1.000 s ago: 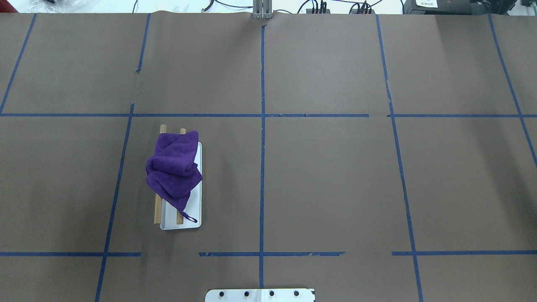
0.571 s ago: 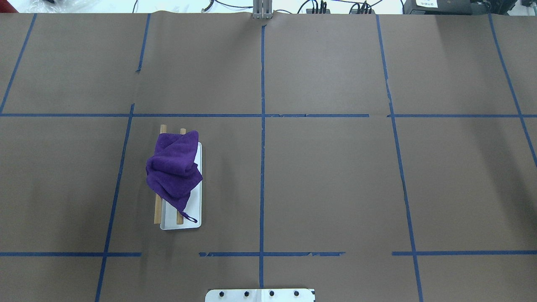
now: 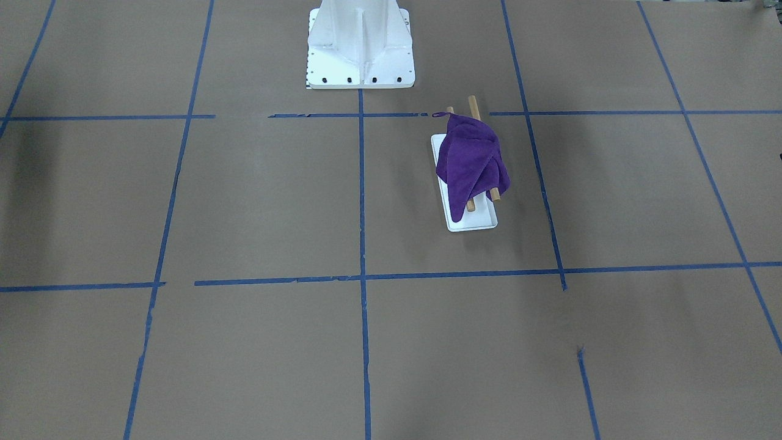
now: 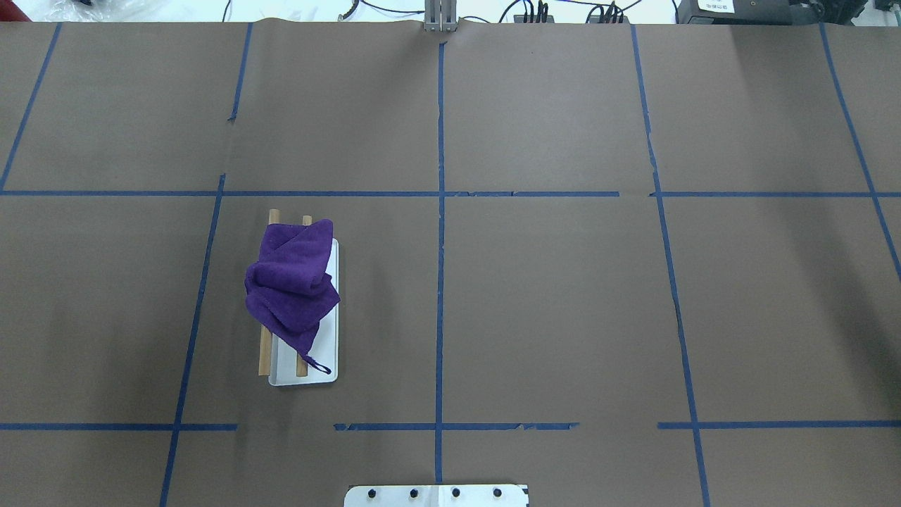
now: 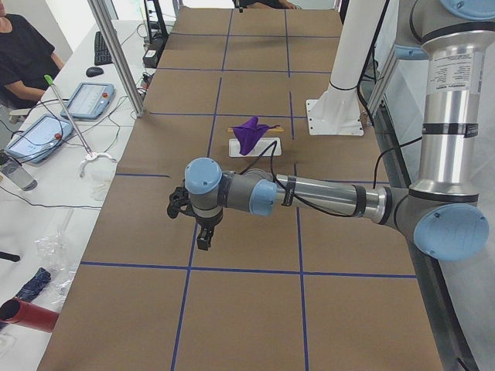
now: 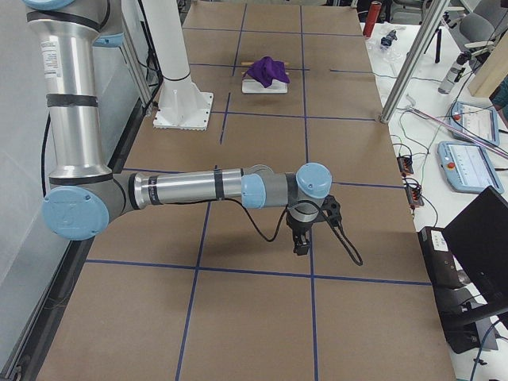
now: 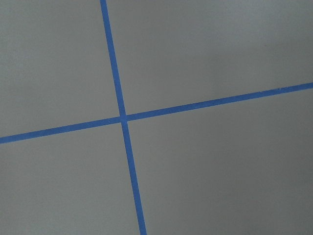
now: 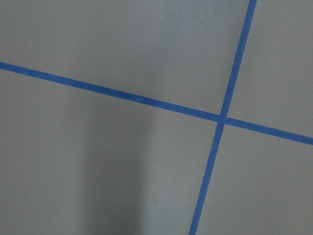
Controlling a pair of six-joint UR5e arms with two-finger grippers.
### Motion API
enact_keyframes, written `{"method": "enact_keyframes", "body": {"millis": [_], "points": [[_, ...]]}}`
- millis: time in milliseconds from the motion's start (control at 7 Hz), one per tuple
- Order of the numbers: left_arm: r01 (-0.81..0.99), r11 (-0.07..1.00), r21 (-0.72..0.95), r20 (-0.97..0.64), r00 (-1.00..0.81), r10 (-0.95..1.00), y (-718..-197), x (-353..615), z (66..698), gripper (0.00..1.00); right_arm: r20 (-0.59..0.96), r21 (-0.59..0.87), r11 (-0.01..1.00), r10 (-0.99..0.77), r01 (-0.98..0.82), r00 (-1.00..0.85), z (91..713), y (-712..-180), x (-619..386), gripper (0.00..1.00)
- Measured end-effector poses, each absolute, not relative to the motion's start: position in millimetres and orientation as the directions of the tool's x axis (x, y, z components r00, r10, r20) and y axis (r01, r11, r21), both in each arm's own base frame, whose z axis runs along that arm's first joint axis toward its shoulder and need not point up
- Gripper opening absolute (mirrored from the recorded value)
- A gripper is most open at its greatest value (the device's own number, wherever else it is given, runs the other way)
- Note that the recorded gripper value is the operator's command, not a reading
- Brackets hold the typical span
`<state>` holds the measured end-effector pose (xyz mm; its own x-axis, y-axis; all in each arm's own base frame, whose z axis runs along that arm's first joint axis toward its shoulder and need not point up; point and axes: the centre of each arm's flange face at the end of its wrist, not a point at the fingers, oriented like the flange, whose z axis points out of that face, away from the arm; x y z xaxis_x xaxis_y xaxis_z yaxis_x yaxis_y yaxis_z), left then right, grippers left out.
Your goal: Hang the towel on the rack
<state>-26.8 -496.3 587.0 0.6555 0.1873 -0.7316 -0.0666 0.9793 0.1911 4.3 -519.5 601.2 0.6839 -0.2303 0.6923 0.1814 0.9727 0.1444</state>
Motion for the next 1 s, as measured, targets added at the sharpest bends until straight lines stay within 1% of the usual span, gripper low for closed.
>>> {"method": "enact_keyframes", "body": {"millis": [286,571,714,1000], "points": [[-0.065,0.973,0.222,-0.731,0.65,0.21,-498,-25,579,1.0,0.693,0.133,0.974,-0.223,0.182,0.685,601,-524,0,1.0],[-0.053,0.97,0.238,-0.731,0.648,0.215,-498,-25,572,1.0,0.695,0.107,0.976,-0.209,0.188,0.688,599,-543,-7,1.0],[-0.036,0.973,0.229,-0.733,0.651,0.197,-496,-25,567,1.0,0.695,0.091,0.977,-0.201,0.193,0.691,597,-557,-13,1.0],[-0.021,0.981,0.192,-0.738,0.656,0.159,-487,-26,577,1.0,0.685,0.084,0.975,-0.206,0.204,0.699,594,-568,-20,1.0]]}}
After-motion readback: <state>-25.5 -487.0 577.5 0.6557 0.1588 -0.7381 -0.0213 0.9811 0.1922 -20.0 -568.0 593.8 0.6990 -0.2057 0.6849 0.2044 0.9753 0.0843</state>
